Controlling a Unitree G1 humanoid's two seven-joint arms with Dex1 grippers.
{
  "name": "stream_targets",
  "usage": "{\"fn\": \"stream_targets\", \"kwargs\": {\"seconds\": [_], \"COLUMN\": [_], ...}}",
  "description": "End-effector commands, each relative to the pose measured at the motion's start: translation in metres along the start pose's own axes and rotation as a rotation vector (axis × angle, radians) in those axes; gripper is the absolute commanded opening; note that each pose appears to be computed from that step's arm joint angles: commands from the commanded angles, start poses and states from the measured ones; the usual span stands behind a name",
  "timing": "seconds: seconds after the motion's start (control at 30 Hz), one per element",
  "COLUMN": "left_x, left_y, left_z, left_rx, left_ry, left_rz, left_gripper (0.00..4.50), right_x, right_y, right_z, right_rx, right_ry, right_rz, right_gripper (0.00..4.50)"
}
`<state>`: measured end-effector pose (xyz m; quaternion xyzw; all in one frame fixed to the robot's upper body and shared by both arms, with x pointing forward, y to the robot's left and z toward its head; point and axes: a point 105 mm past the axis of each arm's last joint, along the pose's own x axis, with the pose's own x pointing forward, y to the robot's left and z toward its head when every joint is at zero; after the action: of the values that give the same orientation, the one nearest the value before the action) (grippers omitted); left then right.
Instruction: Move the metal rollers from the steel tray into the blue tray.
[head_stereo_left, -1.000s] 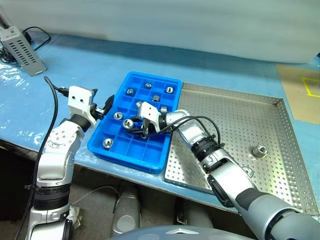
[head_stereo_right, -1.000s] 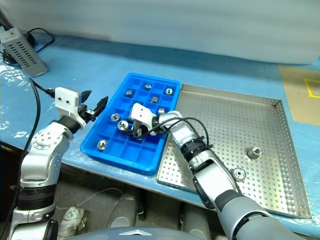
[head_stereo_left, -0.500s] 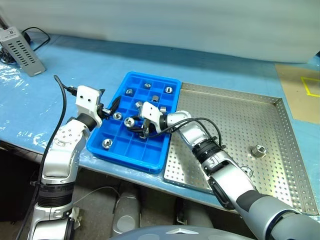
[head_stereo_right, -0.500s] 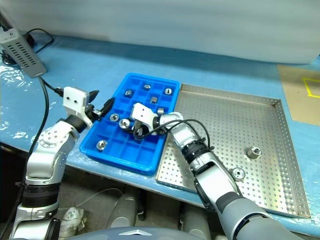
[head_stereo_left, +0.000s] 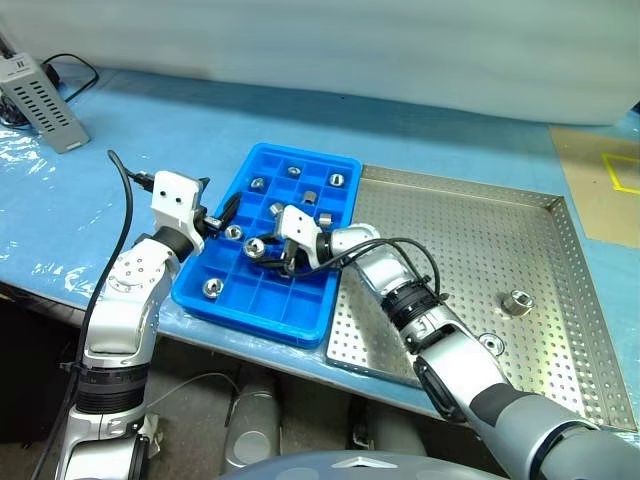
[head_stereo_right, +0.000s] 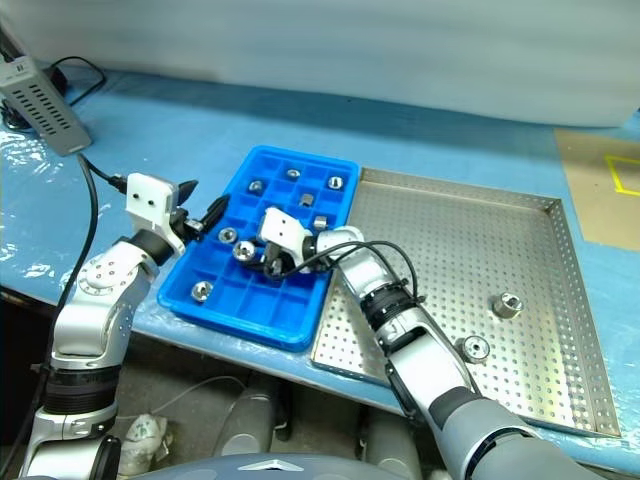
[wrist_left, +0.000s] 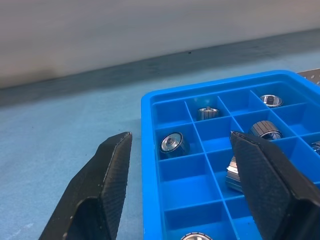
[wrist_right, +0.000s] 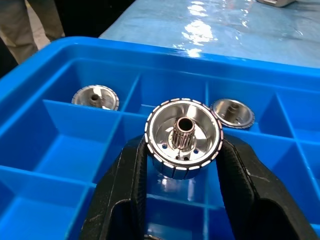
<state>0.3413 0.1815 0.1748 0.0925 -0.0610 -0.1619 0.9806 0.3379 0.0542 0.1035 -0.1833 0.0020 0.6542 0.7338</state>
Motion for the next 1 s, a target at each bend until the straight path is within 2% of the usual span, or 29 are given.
{"fn": "stream_targets", "kwargs": {"seconds": [0.03,0.27,0.5,0.6,0.77,0.9,1.0], "left_x": [-0.001,0.002,0.011,0.014,0.018,0.018,0.012], "left_y": [0.001,-0.002,-0.01,-0.012,-0.028,-0.035,-0.031], "left_z": [0.011,0.011,0.008,0.008,0.004,0.002,0.004], "left_rx": [0.022,0.016,0.009,0.011,-0.003,0.01,0.038], "left_ry": [-0.041,-0.041,-0.043,-0.046,-0.034,-0.026,-0.023], "left_rz": [0.004,-0.012,-0.049,-0.06,-0.145,-0.189,-0.233], "left_gripper": [3.3,3.3,3.3,3.3,3.3,3.3,3.3], "right_x": [0.004,-0.014,-0.055,-0.06,-0.065,-0.068,-0.067], "right_y": [0.003,0.006,-0.005,-0.009,-0.023,-0.025,-0.027], "right_z": [0.019,0.009,0.002,0.005,0.022,0.029,0.042], "right_rx": [-0.013,0.009,0.047,0.051,0.049,0.056,0.015], "right_ry": [-0.069,-0.011,0.081,0.097,0.043,0.071,0.096], "right_rz": [0.01,0.059,0.068,0.049,-0.039,-0.03,-0.008], "right_gripper": [1.93,4.27,4.27,4.27,4.27,4.27,3.7]}}
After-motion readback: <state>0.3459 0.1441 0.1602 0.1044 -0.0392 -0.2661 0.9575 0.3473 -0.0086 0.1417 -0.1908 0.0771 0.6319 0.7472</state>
